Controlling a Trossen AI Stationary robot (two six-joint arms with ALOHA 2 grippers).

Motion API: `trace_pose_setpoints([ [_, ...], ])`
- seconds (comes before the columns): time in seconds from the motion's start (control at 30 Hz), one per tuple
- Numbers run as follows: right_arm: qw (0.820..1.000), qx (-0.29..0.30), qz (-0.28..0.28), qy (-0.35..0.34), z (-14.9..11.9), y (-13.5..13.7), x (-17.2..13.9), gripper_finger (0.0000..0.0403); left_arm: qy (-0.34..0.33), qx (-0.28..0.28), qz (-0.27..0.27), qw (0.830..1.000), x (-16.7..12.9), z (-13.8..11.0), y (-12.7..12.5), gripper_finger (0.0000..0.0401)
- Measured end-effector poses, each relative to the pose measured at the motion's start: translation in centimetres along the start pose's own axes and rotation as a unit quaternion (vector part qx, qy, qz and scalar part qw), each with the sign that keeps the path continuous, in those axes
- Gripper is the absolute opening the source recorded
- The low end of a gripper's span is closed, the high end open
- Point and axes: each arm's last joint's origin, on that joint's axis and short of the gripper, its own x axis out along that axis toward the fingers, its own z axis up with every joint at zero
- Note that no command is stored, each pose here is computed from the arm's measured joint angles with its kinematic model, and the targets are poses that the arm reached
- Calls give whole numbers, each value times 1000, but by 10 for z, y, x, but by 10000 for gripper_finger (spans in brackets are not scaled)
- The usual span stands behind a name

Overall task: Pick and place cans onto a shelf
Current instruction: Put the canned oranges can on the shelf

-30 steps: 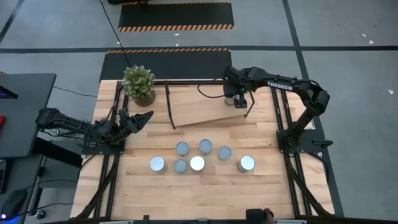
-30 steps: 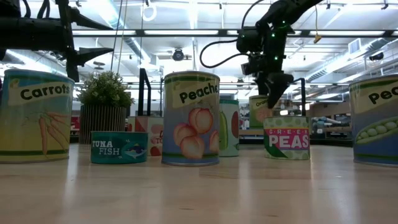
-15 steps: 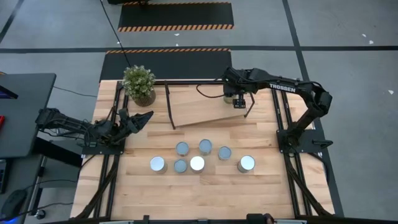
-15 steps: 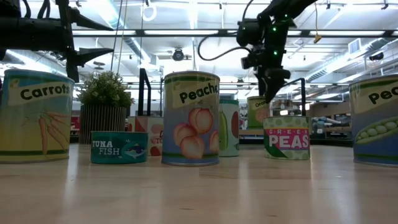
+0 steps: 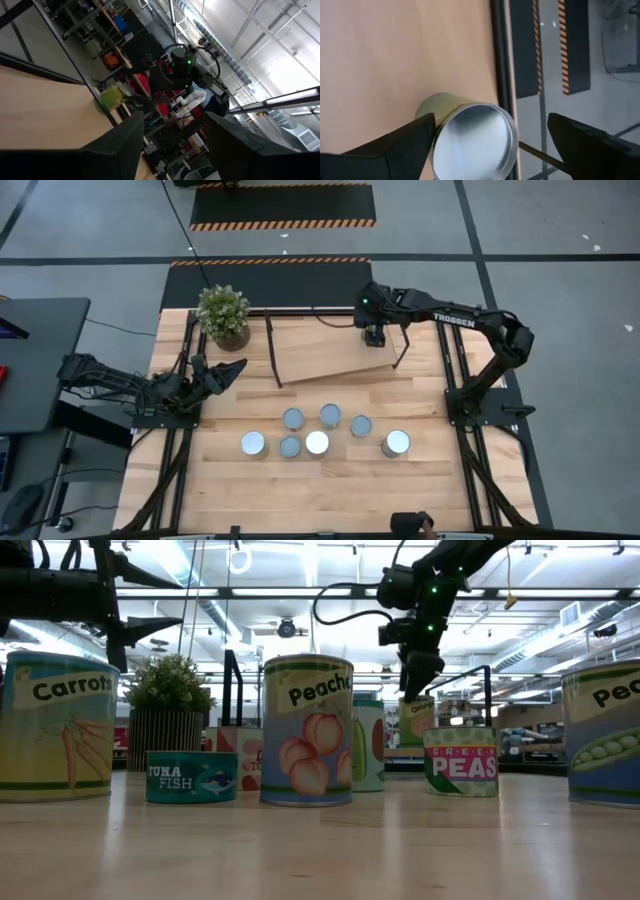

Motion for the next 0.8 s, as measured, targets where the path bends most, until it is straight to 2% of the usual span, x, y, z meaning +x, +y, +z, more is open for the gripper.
trace_pose_setpoints([
  [0.23,999,23,-23,-11,2,-9,-1,390,2,2,2,1000,0,0,0,211],
  [0.53,998,-48,19,33,4,12,-15,388,2,-1,2,1000,0,0,0,211],
  [0.63,995,-78,-4,66,-1,19,-9,388,3,1,4,1000,0,-1,1,211],
  [0.8,992,-88,-18,86,-9,24,2,384,3,1,4,1000,0,-1,1,211],
])
